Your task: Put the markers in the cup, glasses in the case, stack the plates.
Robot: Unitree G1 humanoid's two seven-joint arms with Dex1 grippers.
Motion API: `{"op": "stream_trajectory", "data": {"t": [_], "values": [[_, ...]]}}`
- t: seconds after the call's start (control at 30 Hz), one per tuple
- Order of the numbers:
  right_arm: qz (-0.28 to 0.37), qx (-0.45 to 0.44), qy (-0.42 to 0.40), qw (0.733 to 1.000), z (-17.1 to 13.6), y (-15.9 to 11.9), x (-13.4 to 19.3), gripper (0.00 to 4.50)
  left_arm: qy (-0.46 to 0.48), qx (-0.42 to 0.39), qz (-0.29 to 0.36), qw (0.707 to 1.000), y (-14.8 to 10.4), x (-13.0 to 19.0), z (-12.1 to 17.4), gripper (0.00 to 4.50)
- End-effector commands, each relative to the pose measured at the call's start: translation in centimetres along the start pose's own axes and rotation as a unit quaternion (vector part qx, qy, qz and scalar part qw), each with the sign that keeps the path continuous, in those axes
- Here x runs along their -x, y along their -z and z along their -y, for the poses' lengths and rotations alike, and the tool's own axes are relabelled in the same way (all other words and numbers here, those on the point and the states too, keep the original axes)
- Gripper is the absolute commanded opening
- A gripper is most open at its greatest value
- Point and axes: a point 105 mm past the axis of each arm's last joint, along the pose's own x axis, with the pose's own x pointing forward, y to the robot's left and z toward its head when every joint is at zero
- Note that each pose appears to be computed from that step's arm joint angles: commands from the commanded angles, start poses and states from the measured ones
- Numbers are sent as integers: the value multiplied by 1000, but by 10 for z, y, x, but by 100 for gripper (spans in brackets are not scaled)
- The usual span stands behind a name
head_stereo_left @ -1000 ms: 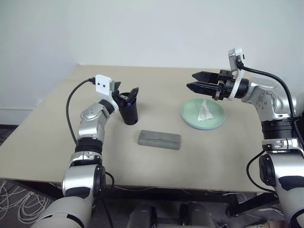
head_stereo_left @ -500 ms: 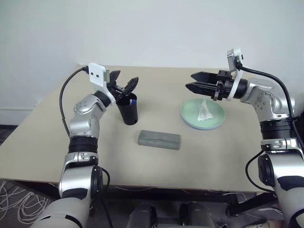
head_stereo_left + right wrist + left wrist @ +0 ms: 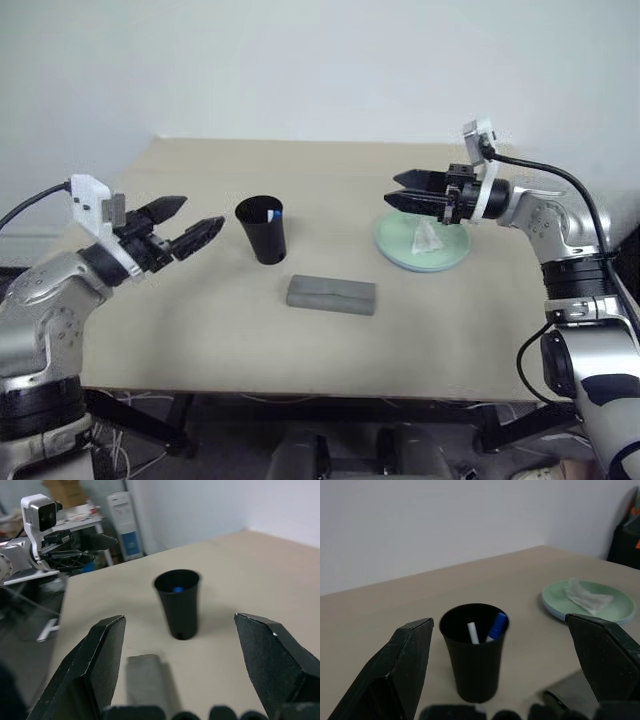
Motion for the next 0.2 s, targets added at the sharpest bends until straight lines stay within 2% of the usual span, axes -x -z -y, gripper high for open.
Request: {"op": "stream_trajectory", "data": {"t": [0.03,0.2], "values": [[7,18,-31,999,-13,-11,-11,377,-19,-27,22,999,-20,15,2,449],[-5,5,-48,999,-20,0,-20,377,-33,1,9,999,-1,27,16,449]]}}
